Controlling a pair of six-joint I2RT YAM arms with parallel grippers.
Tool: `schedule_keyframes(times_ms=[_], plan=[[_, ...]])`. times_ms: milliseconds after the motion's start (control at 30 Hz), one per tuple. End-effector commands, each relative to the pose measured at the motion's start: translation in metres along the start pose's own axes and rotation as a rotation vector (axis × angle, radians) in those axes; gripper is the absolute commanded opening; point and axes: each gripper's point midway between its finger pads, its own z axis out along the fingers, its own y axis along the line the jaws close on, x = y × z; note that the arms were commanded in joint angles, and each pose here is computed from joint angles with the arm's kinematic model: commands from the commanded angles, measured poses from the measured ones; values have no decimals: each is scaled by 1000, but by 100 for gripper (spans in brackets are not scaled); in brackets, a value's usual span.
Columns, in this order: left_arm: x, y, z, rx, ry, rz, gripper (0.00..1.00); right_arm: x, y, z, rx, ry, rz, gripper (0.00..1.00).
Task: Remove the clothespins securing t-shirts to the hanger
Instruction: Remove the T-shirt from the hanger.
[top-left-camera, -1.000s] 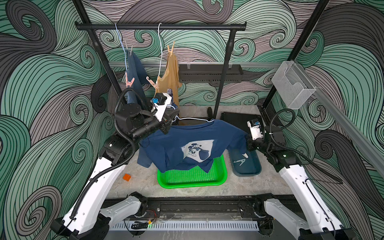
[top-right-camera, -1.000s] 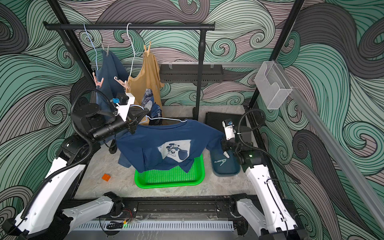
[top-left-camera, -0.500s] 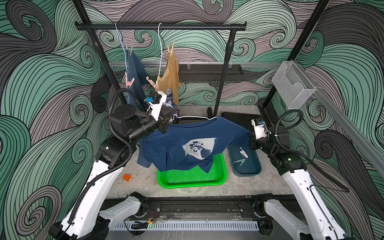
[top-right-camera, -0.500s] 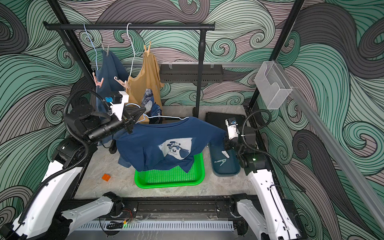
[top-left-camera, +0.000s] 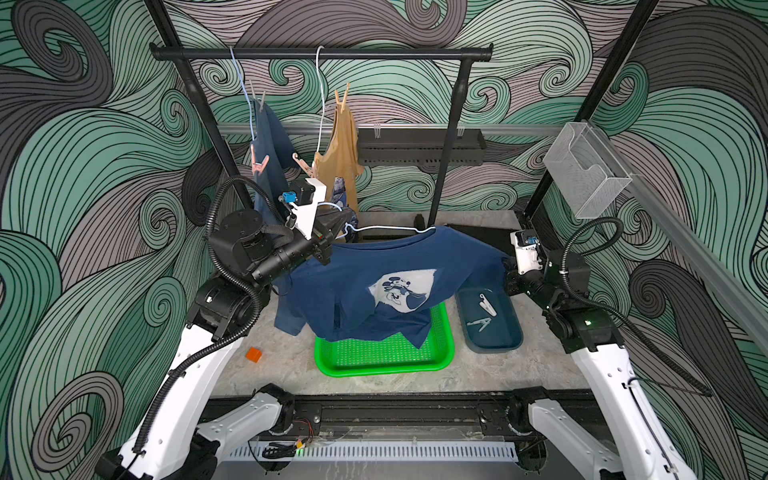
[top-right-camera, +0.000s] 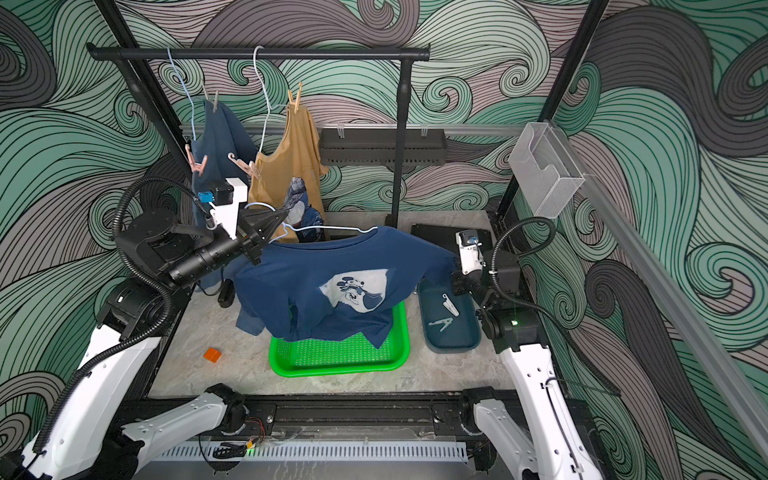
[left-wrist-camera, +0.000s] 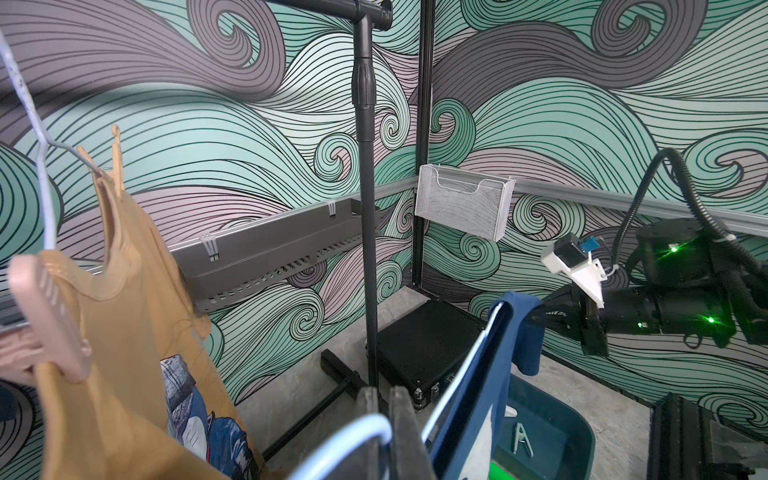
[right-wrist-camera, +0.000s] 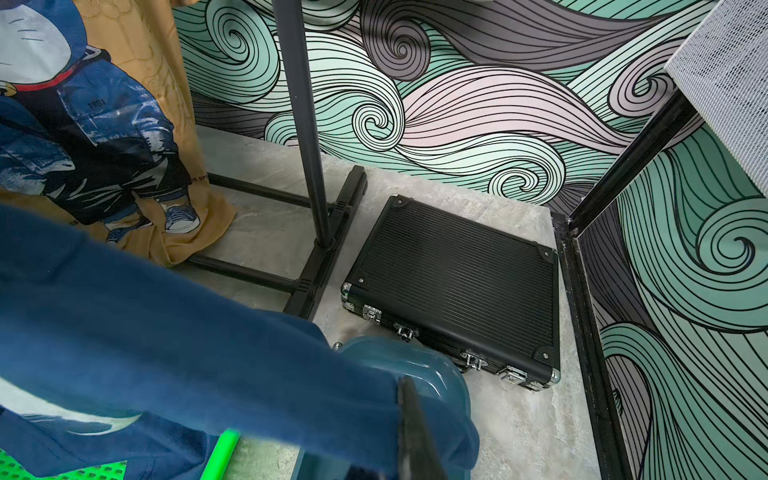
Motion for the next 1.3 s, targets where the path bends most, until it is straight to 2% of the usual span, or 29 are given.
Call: schedule_keyframes(times_ms=[0,367,667,767,933,1133,1267], plan=[[-34,5,-19,-48,-109,32,0,14,-11,0,61,35,13,0],[-38,6,-23,-49,-122,22,0,24,-3,9,19,41,35,0],[-41,12,-32,-86,-121,40,0,18,-3,3,23,11,30,0],[-44,15,-33,-92,-127,33,0,27,-5,7,38,36,15,0],[-48,4,-26,-4,-162,-39,0,28,4,4,-9,11,62,0],[-57,10,-32,-49,-184,-11,0,30,3,2,1,22,11,0],[-57,5,-25,4,-181,-48,0,-7,13,-12,-77,-70,62,0]])
